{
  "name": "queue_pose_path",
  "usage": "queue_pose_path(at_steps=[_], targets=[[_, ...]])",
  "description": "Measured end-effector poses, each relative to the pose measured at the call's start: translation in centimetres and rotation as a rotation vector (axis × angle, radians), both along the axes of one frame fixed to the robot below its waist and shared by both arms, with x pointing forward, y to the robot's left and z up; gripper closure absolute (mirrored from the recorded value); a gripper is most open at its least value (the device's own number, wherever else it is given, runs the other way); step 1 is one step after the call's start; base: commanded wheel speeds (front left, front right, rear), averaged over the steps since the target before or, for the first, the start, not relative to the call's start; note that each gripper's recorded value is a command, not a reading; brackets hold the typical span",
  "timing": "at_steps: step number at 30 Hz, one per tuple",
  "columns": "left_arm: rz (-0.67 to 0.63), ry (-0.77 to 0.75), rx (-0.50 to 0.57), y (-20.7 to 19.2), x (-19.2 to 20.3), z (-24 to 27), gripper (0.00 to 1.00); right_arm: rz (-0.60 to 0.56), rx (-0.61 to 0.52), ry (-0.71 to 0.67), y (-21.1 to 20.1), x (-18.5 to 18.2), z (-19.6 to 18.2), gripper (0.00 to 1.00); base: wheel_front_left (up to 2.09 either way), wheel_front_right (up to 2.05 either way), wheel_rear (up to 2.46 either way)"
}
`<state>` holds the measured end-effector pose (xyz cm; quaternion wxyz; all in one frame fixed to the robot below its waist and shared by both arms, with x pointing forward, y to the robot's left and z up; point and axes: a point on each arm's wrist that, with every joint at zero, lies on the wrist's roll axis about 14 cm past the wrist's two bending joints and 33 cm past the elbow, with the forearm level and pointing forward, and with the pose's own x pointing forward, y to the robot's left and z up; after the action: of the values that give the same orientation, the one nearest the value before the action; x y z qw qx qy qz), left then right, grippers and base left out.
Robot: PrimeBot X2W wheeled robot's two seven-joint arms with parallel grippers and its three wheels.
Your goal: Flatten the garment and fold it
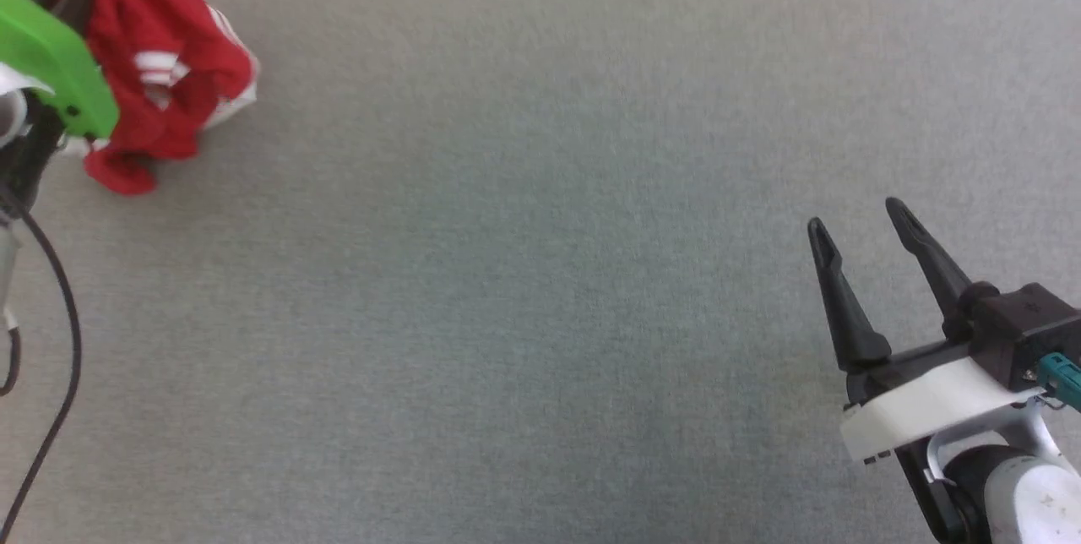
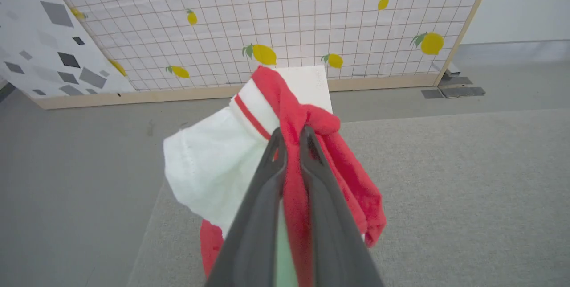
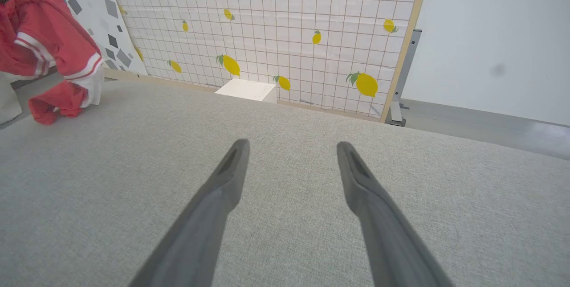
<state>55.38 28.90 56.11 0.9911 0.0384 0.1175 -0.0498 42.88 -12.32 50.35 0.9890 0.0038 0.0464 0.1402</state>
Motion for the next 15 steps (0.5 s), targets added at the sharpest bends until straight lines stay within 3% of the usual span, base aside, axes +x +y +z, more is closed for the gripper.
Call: queue_pose_path(at_steps=[8,15], targets=[[-0.183,-0.285,0.003,-6.0,-2.6,10.8,1.0,-0.01,0.016,-0.048,-0.2,-1.8,2.4,0.0,0.0,0.0,0.0],[-0.395,-0.439,-0.092,-15.3,-6.4,16.7,1.0,-0.02,0.022,-0.095,-0.5,-3.3,4.3,0.0,0.0,0.0,0.0]])
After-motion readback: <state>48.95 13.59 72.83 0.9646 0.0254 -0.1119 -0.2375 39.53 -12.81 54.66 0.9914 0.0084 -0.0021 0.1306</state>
